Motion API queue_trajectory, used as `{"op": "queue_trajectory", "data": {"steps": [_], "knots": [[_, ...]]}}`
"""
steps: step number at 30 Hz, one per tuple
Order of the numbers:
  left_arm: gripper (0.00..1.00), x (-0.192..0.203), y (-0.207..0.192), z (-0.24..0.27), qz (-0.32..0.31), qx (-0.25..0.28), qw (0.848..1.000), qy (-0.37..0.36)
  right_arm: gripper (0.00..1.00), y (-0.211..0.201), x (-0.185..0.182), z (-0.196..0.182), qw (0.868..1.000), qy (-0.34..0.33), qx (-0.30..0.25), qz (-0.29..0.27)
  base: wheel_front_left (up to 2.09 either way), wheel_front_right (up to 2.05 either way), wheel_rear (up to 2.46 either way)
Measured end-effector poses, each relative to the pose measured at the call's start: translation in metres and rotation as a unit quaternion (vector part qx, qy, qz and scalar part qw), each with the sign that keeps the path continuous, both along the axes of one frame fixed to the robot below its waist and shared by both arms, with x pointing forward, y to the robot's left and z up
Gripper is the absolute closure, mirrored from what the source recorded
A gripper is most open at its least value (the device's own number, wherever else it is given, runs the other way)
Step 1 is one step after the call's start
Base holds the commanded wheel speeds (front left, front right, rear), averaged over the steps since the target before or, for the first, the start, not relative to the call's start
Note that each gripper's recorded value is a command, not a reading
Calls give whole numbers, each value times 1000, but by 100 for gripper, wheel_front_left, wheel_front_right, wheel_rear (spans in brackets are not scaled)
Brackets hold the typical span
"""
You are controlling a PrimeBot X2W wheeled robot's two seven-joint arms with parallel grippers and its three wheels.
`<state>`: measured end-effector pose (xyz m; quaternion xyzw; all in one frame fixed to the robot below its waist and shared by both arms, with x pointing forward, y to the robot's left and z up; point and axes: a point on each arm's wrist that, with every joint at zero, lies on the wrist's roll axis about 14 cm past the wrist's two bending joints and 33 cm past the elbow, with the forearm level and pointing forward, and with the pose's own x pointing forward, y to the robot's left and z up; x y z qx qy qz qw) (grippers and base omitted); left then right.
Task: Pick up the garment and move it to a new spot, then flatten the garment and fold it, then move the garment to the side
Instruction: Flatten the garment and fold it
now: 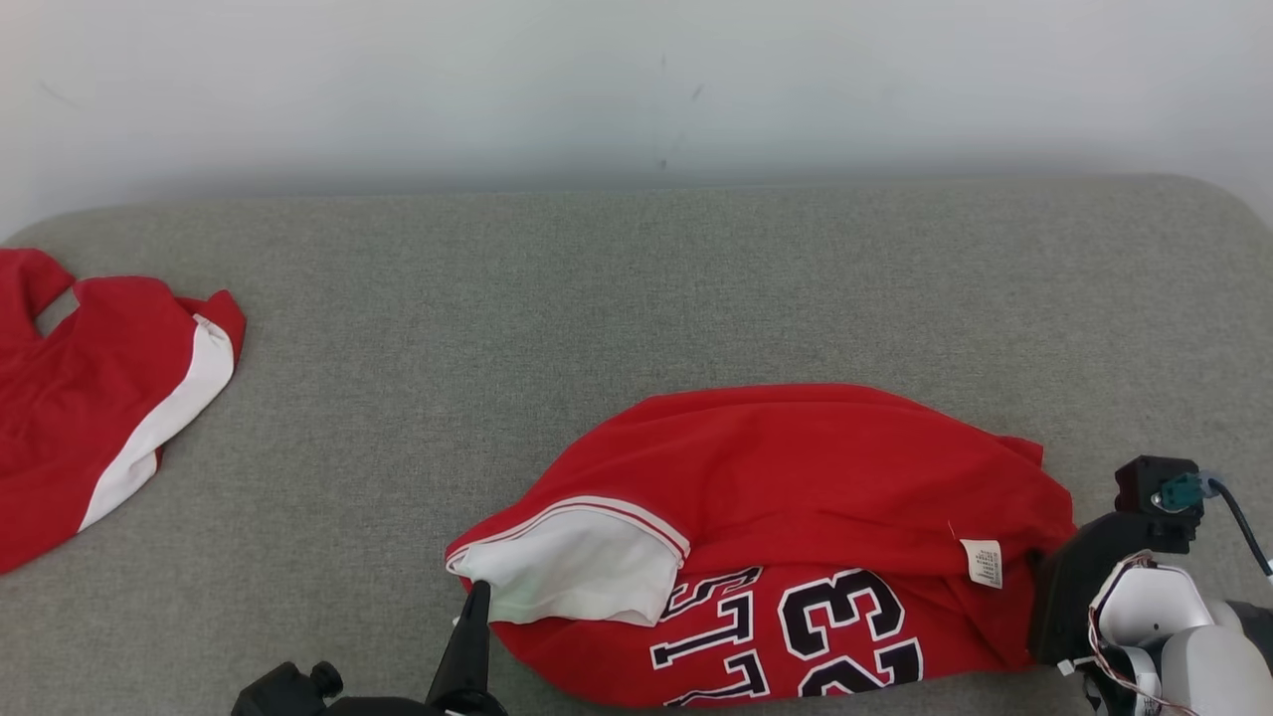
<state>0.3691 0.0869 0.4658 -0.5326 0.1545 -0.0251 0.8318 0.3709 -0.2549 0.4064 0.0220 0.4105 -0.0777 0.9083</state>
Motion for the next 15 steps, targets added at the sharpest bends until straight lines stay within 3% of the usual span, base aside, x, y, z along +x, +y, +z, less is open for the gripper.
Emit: {"op": "queue_trajectory", "data": {"steps": [2,5,14,15], "knots": [[100,0,0,-1,0,0,1000,1,34,0,1,-1,1000,-1,-1,0,0,0,0],[100,1,-1,-1,-1,-1,1000,1,47,-2,1,-2,1000,-5,-4,-3,0,0,0],[100,3,-3,-1,-5,-3,1000,3,54,-1,4,-8,1000,-2,2,-6,0,0,0],[100,3,-2,-1,-5,-2,1000,3,59,1,4,-9,1000,-2,3,-4,0,0,0]]}}
